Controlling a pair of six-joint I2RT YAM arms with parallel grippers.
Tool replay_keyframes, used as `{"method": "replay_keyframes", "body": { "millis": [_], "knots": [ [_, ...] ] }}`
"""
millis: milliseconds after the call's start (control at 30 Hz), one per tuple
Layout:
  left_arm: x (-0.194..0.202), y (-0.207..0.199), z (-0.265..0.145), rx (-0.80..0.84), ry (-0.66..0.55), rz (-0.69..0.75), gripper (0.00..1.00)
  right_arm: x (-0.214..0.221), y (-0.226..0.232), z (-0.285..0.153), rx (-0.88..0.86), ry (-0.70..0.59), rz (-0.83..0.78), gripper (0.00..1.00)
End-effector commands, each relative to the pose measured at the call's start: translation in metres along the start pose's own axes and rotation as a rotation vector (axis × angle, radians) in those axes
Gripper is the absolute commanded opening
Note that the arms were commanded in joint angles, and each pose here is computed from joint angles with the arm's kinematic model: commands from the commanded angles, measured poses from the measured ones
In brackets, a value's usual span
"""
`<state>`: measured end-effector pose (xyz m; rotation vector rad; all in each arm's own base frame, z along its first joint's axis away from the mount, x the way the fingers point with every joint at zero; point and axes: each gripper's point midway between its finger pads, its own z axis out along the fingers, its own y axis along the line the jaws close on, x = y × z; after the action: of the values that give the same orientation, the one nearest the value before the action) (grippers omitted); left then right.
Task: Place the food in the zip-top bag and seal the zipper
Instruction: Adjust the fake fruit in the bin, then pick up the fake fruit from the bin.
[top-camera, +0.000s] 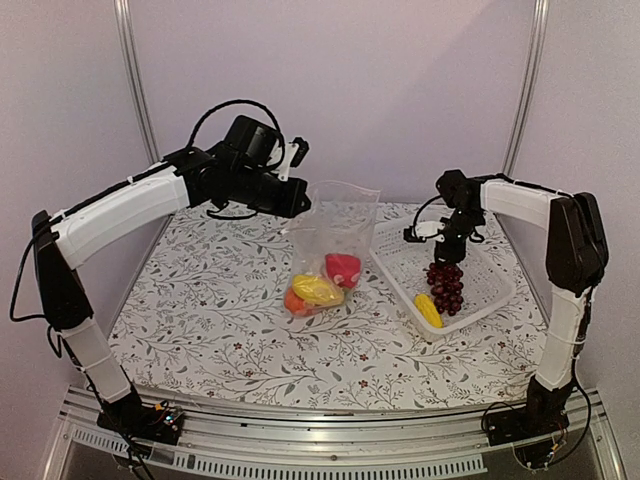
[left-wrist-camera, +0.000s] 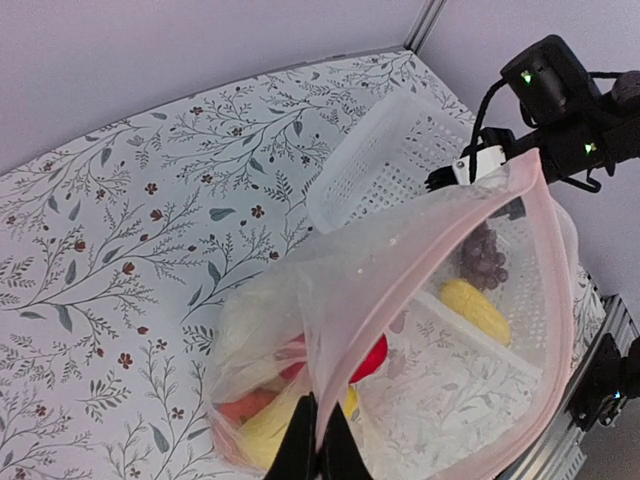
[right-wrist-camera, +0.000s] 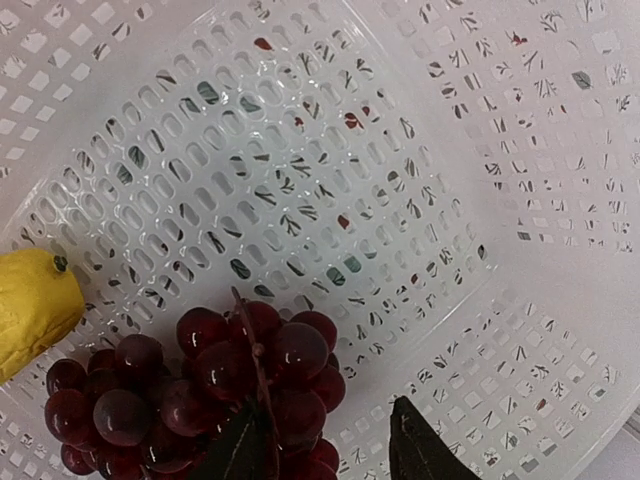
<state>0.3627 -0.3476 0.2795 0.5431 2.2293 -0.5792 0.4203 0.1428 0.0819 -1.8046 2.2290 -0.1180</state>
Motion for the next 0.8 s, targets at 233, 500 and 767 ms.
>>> {"method": "replay_keyframes", "body": {
  "millis": [233,500,767],
  "knots": [
    [-0.004,0.001,0.009,0.016,0.003,-0.016,0.0,-0.043,0.01,-0.008,-0.059,-0.11,0.046,0.44],
    [0.001,0.002,0.009,0.014,0.011,-0.018,0.0,-0.046,0.034,0.009,-0.119,-0.071,-0.024,0.42],
    [0.002,0.003,0.009,0.015,0.012,-0.025,0.0,-0.036,0.04,0.023,-0.138,-0.008,-0.047,0.41]
  ]
}}
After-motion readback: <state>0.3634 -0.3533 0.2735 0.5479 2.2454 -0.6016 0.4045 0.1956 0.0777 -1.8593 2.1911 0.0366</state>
